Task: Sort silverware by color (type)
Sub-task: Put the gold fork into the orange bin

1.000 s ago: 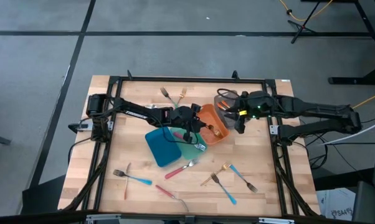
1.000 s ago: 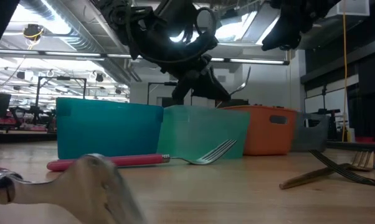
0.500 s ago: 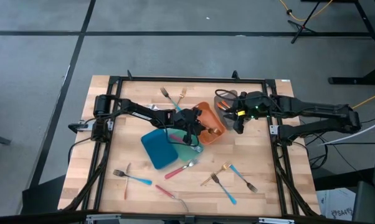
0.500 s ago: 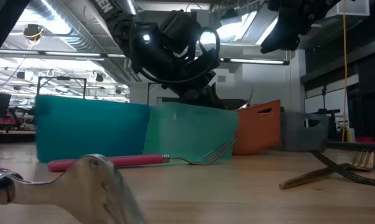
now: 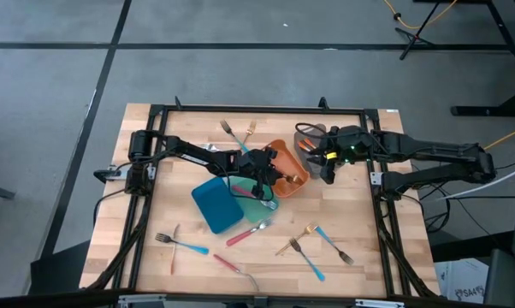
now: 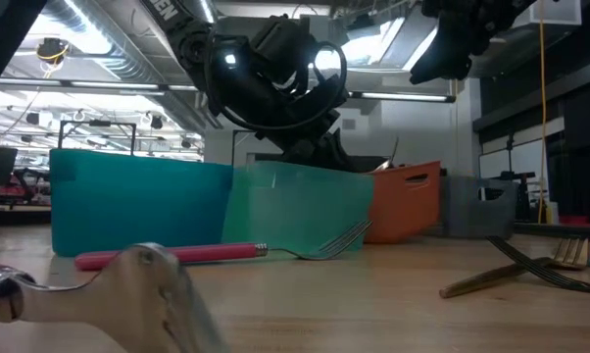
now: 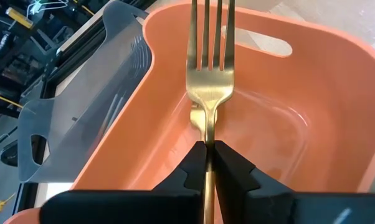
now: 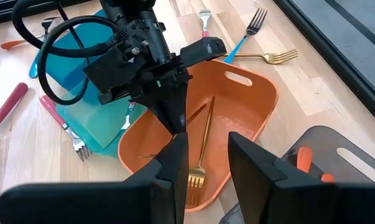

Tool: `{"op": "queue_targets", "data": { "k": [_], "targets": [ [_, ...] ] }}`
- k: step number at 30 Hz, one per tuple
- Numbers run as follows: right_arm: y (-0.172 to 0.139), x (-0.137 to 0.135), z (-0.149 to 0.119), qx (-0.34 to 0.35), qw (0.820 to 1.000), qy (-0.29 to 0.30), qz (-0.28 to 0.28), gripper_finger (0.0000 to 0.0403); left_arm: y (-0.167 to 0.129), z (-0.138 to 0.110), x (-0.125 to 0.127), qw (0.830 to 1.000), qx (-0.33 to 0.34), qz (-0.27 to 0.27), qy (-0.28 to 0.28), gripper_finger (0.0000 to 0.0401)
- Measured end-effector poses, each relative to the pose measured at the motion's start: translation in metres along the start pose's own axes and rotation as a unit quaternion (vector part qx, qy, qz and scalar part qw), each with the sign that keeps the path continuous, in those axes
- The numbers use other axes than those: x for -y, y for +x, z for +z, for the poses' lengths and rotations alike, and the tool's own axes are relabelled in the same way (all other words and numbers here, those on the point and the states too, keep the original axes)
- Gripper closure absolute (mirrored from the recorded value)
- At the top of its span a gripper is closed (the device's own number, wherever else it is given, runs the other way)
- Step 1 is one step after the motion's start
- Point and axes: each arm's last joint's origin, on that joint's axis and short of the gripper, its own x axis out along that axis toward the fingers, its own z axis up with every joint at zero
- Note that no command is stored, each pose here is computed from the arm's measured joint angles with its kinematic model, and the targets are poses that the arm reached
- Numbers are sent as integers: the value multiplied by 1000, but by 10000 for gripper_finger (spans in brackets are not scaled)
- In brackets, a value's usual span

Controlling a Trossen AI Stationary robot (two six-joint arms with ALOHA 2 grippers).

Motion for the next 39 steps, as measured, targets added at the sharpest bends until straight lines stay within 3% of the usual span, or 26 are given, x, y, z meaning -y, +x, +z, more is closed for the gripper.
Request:
{"op": "queue_targets", "data": {
  "k": [10, 21, 39],
  "targets": [
    [0, 0, 0, 0, 1000, 0, 0, 299, 0, 0, 0, 1000, 1, 1, 0, 344],
    [0, 0, 0, 0, 1000, 0, 0, 299, 0, 1, -1, 1000, 3, 3, -1, 341],
    [0, 0, 0, -3, 1000, 0, 8, 299, -12, 21, -14, 996, 73, 52, -6, 341]
  ]
}}
